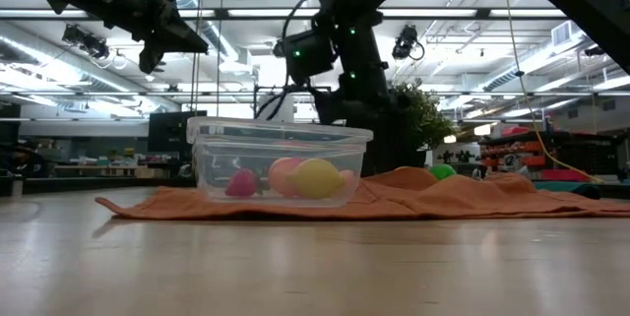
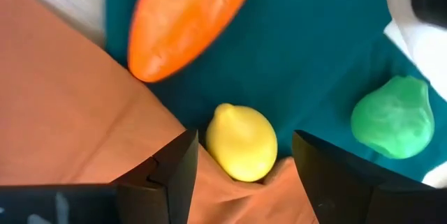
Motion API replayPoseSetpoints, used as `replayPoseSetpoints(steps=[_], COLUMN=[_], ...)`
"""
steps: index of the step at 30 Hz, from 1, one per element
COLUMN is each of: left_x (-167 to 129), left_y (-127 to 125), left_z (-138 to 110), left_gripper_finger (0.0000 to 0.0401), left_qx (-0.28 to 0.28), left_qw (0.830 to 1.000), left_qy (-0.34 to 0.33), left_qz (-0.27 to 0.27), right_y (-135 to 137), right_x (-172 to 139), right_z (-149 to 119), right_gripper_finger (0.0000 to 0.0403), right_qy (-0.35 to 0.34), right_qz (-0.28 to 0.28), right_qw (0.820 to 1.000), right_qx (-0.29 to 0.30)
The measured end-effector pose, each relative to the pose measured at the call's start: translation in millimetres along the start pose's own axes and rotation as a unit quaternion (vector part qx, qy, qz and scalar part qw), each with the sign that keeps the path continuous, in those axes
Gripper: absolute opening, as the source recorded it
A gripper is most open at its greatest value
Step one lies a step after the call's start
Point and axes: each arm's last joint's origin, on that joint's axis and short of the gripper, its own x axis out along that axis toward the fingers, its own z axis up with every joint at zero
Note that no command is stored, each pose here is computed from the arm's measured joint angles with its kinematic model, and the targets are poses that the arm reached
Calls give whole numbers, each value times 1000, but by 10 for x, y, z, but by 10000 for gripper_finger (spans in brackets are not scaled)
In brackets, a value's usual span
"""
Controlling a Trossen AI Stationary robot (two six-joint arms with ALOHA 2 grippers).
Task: Pick and placing Produce into tupperware
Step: Put the yellow lemon into the transparent bin
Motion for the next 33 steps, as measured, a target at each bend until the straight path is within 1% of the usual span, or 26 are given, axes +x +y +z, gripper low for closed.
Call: replayPoseSetpoints(steps=[11,21,24,29,33], left_x=[0,0,0,0,0], left_y=[-1,-1,-1,-1,-1], left_z=[0,1,1,1,1], left_gripper_finger=[39,28,32,38,36], left_qx=[-10,-9,-7,-7,-7], left_qw=[1000,1000,1000,1000,1000], left_qy=[0,0,-1,-1,-1], left_qz=[0,0,0,0,0], right_y=[-8,17,16,15,24], right_x=[270,294,292,283,301], right_z=[-92,-113,-113,-112,-105], right_gripper_finger=[189,174,163,134,111], right_qy=[39,40,40,37,36], right_qz=[-24,-24,-24,-23,-21], right_qw=[999,999,999,999,999], right_qx=[5,2,2,1,-1])
